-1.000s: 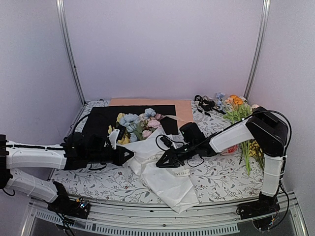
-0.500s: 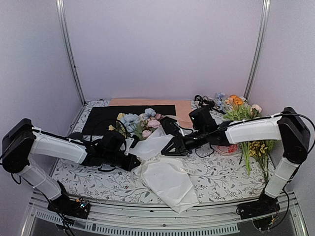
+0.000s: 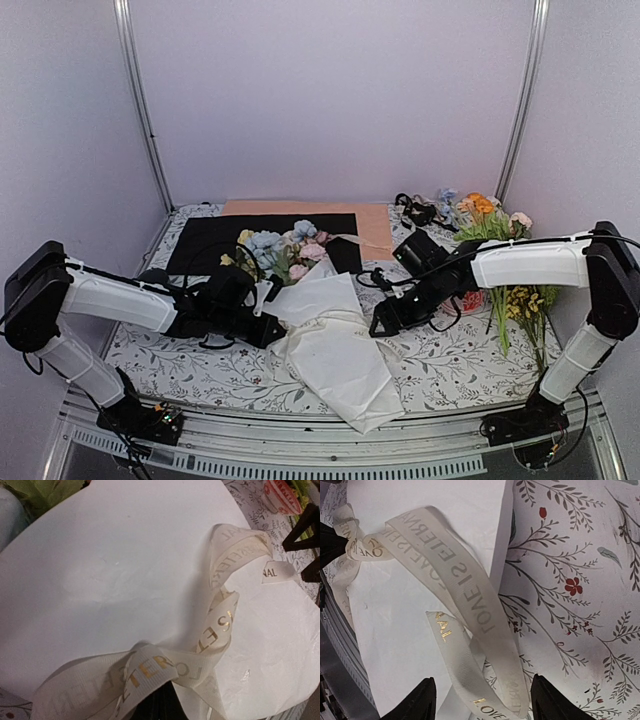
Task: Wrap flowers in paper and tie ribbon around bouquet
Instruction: Cross the ribbon over the folded bouquet, then tie the ribbon around the folded bouquet.
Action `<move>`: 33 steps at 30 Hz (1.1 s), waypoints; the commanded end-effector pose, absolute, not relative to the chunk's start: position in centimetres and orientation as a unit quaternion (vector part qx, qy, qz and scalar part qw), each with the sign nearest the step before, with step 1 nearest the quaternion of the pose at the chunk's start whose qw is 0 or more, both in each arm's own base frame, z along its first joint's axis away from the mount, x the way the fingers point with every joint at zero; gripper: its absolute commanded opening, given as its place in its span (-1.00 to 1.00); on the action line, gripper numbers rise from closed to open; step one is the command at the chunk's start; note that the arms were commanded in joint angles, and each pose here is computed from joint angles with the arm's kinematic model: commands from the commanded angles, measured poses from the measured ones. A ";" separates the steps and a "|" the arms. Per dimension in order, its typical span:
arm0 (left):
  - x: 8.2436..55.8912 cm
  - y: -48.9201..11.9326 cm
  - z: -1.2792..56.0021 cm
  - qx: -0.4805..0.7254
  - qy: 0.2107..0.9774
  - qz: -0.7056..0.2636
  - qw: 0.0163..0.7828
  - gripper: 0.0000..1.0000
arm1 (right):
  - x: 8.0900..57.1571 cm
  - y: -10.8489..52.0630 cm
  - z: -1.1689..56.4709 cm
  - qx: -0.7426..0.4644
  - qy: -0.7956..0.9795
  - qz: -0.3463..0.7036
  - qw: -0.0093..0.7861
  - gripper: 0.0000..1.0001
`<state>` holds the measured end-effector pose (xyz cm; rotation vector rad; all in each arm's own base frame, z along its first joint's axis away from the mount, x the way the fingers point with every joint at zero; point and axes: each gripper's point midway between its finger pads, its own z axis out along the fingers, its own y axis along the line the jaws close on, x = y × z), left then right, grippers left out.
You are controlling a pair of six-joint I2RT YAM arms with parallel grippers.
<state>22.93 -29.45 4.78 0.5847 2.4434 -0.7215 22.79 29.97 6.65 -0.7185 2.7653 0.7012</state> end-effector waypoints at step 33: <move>22.5 -29.3 5.4 0.230 0.901 -0.256 0.265 -1.00 | 33.1 26.5 6.5 -0.155 0.934 0.223 0.233 -0.99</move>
